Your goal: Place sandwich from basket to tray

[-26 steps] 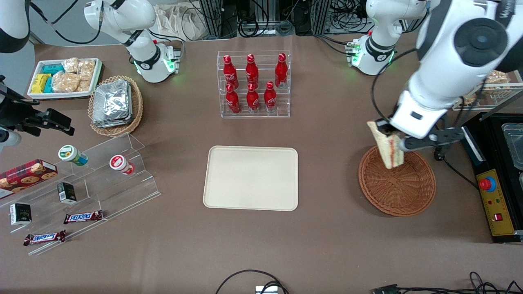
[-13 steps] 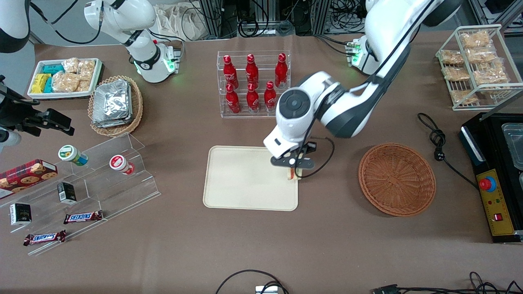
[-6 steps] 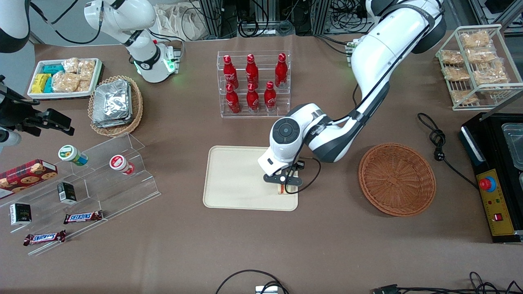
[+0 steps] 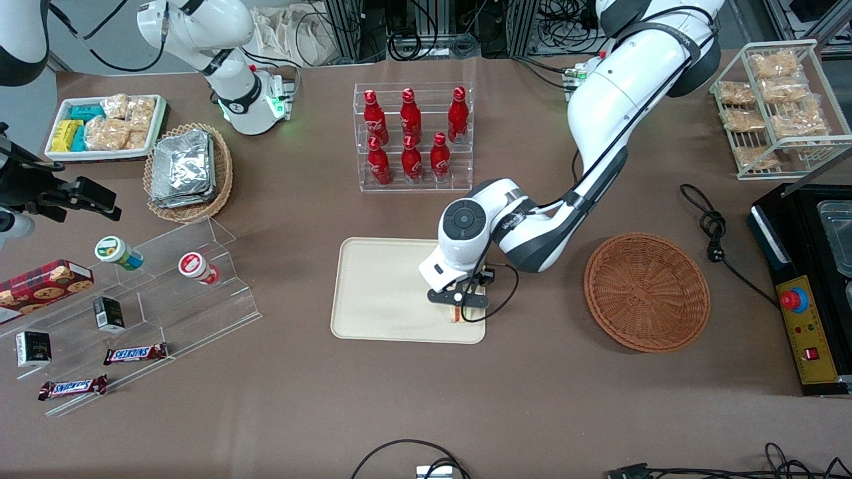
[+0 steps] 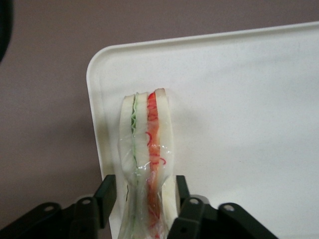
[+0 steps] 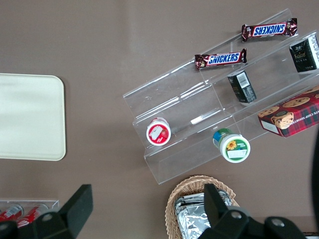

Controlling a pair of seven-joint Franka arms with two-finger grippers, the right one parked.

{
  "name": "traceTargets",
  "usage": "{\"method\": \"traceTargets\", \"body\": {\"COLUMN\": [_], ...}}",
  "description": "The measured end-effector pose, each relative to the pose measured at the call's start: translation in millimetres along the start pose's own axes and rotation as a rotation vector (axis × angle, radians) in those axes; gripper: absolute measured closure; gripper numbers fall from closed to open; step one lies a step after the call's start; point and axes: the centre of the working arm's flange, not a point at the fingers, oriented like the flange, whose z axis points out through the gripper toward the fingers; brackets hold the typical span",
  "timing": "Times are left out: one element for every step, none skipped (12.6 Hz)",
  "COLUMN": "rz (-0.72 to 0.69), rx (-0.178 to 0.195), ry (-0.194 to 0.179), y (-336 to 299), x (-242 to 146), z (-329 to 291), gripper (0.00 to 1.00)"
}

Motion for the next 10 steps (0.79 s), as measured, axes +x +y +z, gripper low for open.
{"method": "traceTargets", "body": {"rz": [-0.027, -0.062, -0.088, -0.11, -0.131, -0.142, -0.147, -0.151, -0.155, -0.157], "rx": [-0.004, -0.005, 0.011, 0.046, 0.073, 0.077, 0.065, 0.049, 0.037, 0.031], "ry": [0.012, 0.027, 0.032, 0.031, 0.035, 0.044, 0.047, 0.047, 0.042, 0.032], "y": [-0.3, -0.9, -4.0, -13.3, -29.2, -48.8, -73.5, -101.5, -131.0, -161.1], "x": [3.2, 5.9, 7.2, 8.4, 11.6, 15.1, 17.3, 17.6, 16.2, 13.6], "z": [-7.1, -17.7, -32.3, -52.4, -78.3, -108.8, -137.2, -162.6, -184.3, -203.2], "gripper": [0.3, 0.19, 0.07, 0.0, 0.0, 0.0, 0.0, 0.0, 0.0, 0.0]}}
